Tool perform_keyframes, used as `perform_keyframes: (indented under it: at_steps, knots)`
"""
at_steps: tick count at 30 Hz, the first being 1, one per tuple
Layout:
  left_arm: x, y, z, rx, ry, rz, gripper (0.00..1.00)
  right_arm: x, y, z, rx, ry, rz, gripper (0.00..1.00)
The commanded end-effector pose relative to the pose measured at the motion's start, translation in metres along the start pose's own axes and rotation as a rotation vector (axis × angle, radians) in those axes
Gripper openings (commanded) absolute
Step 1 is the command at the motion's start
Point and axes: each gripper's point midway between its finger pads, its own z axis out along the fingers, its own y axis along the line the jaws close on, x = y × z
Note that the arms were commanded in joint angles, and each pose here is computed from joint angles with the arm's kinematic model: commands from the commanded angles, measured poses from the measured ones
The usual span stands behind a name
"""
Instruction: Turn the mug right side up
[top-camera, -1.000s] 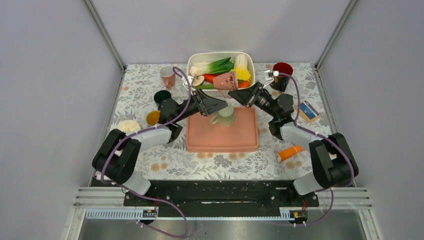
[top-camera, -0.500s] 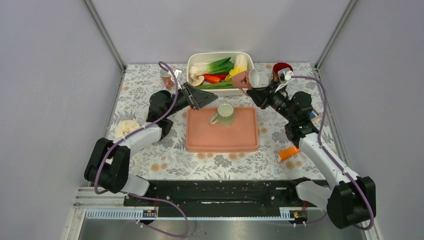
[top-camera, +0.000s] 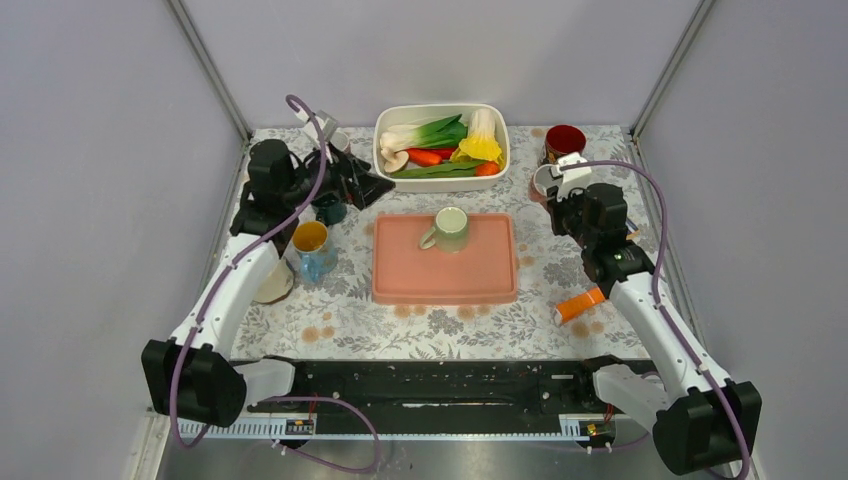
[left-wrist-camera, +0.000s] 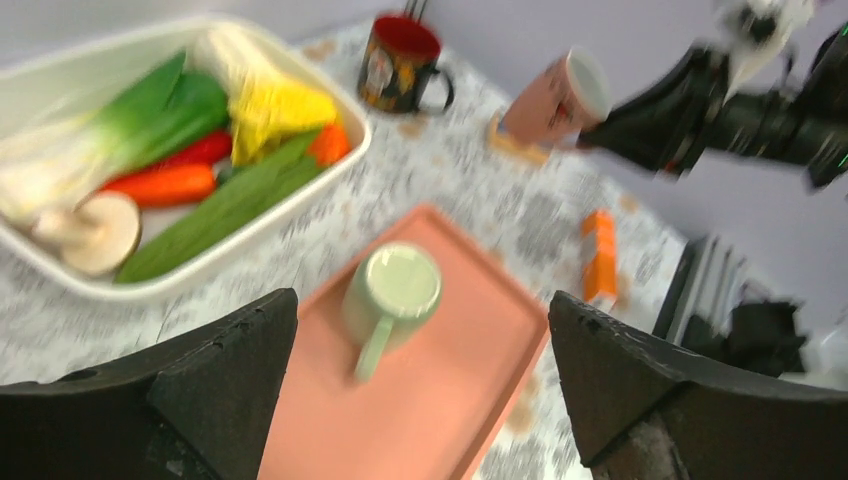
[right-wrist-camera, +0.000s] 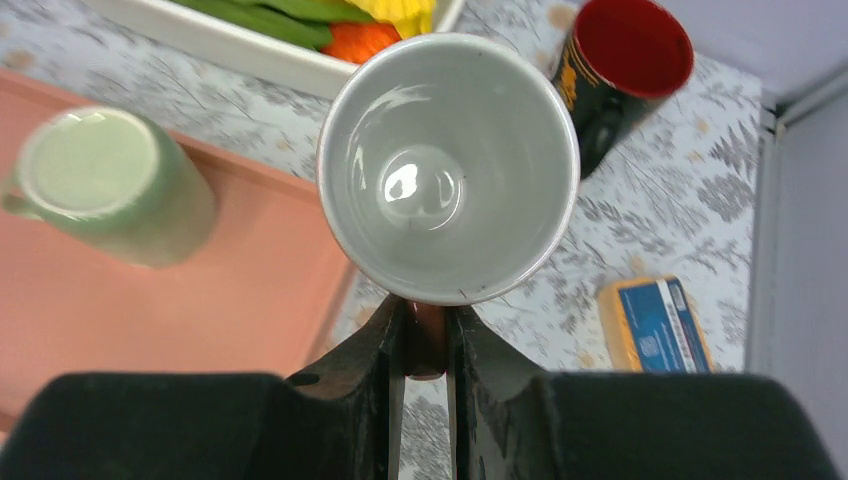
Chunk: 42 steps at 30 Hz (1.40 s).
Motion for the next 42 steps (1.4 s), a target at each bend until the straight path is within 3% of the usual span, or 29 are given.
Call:
perform_keyframes:
  at_steps: [1, 5, 11, 23, 32, 42]
  knots:
    - [0.07, 0.02, -0.033, -0.07, 0.27, 0.133, 0.99, -0.01, -0.04, -0.001, 0.151, 0.025, -0.09, 0.0]
    - [0.111, 0.03, -0.055, -0.1, 0.424, 0.162, 0.99, 0.015, -0.056, 0.017, 0.177, 0.11, -0.083, 0.0]
    - [0.137, 0.044, -0.064, -0.135, 0.503, 0.179, 0.99, 0.036, -0.087, 0.047, 0.219, 0.192, -0.059, 0.0]
    - [0.151, 0.045, -0.063, -0.108, 0.537, 0.117, 0.99, 0.085, -0.092, 0.09, 0.159, 0.267, -0.013, 0.0]
    - [0.151, 0.04, -0.062, -0.075, 0.527, 0.106, 0.99, 0.085, -0.099, 0.113, 0.168, 0.248, 0.018, 0.0]
    - [0.151, 0.04, -0.062, -0.072, 0.526, 0.103, 0.99, 0.099, -0.097, 0.12, 0.121, 0.361, 0.01, 0.0]
